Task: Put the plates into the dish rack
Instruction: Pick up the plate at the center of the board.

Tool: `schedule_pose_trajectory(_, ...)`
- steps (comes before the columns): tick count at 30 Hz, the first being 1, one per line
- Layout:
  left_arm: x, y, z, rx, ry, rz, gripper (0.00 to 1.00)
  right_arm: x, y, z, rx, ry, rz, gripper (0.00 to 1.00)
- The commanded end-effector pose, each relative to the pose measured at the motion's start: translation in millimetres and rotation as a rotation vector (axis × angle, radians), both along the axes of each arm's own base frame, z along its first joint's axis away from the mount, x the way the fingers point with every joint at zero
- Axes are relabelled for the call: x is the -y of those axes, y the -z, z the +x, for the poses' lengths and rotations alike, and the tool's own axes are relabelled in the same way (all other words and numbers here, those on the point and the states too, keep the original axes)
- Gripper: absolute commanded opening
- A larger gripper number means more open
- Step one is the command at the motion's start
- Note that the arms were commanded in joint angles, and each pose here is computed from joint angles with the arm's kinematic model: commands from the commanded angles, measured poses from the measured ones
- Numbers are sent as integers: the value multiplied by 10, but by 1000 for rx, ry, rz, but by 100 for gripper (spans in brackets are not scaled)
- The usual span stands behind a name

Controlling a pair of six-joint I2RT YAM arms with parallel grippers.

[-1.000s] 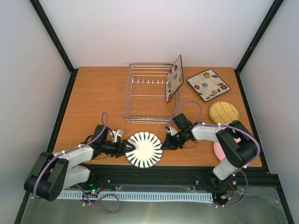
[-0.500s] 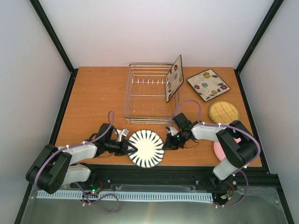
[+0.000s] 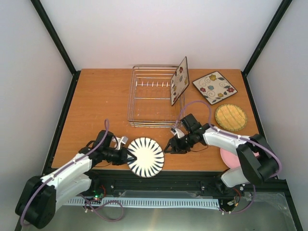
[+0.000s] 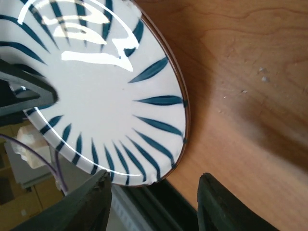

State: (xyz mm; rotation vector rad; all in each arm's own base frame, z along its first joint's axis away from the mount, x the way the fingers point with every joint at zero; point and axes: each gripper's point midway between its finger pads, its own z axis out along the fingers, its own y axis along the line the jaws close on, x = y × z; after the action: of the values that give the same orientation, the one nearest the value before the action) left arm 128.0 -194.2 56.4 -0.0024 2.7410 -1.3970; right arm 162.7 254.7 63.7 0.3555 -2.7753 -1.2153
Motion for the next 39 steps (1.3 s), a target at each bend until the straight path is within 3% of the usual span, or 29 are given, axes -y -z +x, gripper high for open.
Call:
schedule_pose_trajectory(1,-137,-20,-104,-67,-47,96,1,27,-326,-31,38,-16,57,51)
schedule_pose_trajectory(7,-38,-584,-16,24,-51,-7,1,143,-853,-92,115,-17,137,63)
schedule_pose_trajectory(15,104,-1653,152,189,-98,-225,1,159,-1322,-3,230,40,196,75)
schedule_pose_trajectory(24,95,-2370,497,372,-170,-241,1,55,-1912,455,343,217,292,74)
schedule_pose_trajectory(32,15,-2671,1273,537,-279,-279,1,186,-2526,731,478,447,402,71)
schedule_pose_trajectory(39,222,-3132,1849,687,-227,-359,1,171,-2448,874,434,550,436,61)
